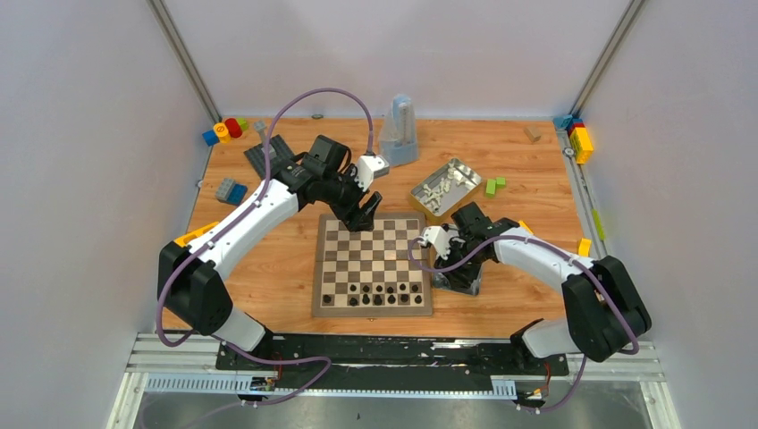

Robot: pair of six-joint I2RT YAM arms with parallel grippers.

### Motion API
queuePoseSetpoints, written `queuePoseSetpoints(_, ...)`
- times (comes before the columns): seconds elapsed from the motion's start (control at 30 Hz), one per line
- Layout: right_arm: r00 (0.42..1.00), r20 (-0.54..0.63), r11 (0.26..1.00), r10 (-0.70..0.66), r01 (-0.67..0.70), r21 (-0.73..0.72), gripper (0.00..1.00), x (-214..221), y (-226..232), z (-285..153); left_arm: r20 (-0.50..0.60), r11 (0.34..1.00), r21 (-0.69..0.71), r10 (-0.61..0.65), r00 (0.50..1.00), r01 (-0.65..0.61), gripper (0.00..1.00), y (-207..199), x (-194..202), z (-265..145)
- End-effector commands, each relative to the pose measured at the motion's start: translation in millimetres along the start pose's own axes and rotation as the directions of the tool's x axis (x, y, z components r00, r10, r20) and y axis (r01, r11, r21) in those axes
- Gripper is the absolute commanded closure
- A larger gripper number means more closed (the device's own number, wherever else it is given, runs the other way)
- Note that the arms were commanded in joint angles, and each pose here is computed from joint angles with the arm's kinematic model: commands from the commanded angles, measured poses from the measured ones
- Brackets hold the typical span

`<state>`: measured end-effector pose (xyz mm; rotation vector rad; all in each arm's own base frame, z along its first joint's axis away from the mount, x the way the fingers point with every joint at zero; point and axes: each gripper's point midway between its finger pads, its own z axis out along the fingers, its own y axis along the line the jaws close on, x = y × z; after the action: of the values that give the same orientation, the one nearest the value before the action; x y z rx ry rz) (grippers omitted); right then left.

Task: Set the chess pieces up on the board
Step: Pick up the chess piece from the storage box.

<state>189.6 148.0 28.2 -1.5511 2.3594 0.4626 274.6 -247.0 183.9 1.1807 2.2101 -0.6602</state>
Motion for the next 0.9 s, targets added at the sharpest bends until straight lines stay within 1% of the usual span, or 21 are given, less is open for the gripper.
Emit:
queuePoseSetpoints(0.0,1.000,-0.008,1.000,-0.016,0.016,0.022,0.62,4.1,-7.5,7.1,0.055,1.000,-0.018,0.027,0.998,-0.026,0.20,0.6,-11.5,-12.5)
queuePoseSetpoints(0.13,1.000,-0.014,0.999,-0.014,0.015,0.040,0.63,6.8,-11.1,10.5,0.056,1.000,-0.017,0.027,0.998,-0.026,0.20,0.6,-11.5,-12.9)
queuePoseSetpoints(0.33,1.000,-0.016,0.999,-0.006,0.007,0.051,0.69,8.5,-12.3,12.7,0.056,1.000,-0.018,0.024,0.998,-0.023,0.20,1.1,-11.0,-13.2)
queuePoseSetpoints(0.57,1.000,-0.014,0.997,-0.013,0.015,0.082,0.85,5.4,-18.4,9.0,0.054,0.999,-0.025,0.025,0.998,-0.024,0.20,3.7,-11.0,-14.1)
queuePoseSetpoints(0.73,1.000,0.018,0.997,-0.025,0.023,0.077,0.90,-8.2,-18.9,0.4,0.052,0.999,-0.034,0.021,0.998,-0.019,0.20,6.2,-9.3,-15.6)
queuePoseSetpoints(0.87,0.997,0.066,0.999,-0.030,0.027,0.045,0.94,-25.3,-14.5,-9.2,0.074,0.999,-0.046,0.001,0.997,0.002,0.20,12.3,-11.1,-20.1)
